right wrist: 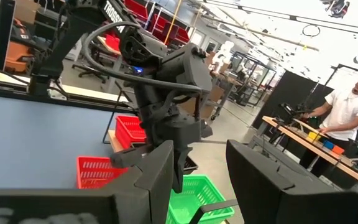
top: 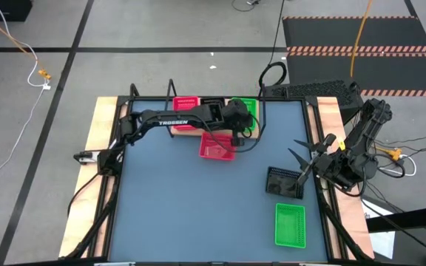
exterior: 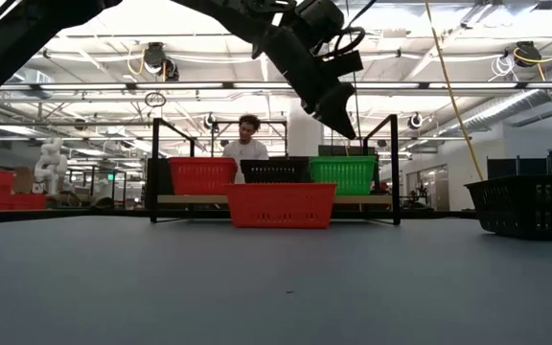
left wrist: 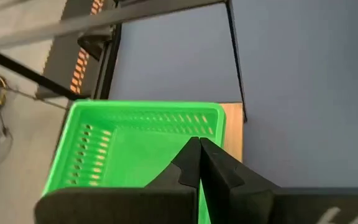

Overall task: Stack baskets on shelf by color
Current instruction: Stack the red basket on the stacked red baskets on the shelf

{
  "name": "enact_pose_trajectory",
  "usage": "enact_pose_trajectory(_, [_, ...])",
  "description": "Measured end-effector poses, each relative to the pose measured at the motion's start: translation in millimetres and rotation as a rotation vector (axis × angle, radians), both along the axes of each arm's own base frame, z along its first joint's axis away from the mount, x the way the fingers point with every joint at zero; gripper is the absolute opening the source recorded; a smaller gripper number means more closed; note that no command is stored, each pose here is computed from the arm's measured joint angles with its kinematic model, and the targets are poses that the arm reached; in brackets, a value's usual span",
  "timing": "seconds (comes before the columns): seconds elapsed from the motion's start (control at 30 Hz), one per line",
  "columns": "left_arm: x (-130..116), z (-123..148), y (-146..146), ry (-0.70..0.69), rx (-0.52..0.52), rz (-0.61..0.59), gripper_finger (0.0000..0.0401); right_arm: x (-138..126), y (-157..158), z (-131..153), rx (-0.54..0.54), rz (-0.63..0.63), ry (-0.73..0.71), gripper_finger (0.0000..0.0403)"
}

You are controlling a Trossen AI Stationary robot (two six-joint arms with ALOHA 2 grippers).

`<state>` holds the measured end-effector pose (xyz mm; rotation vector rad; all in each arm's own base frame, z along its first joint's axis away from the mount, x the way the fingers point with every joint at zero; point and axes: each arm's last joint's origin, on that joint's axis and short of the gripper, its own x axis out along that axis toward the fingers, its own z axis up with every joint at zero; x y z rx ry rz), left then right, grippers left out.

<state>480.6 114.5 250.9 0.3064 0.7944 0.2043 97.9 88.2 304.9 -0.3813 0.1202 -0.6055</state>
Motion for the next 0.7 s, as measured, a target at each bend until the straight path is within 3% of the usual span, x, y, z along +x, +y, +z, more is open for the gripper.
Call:
enact_pose_trajectory(0.1, [-3, -4, -3, 0.04, -0.048, 0.043, 0.0004, 0, 0, 0, 0.001, 0.0, -0.001, 0.0141])
enact_pose_trajectory(0.3, [-22, -12, -28, 0.287, -0.053, 0.114, 0.0005, 1, 1, -4, -0.018, 0.002, 0.013, 0.0141])
enact_pose_trajectory(0.47, [-17, -10, -56, 0.234, -0.085, 0.151, 0.0007, 1, 1, -5, -0.009, 0.002, 0.006, 0.0141])
enact_pose_trajectory(0.7, [-8, -4, -107, 0.153, -0.023, 0.114, 0.0009, 1, 1, -5, 0.026, 0.003, -0.019, 0.0141])
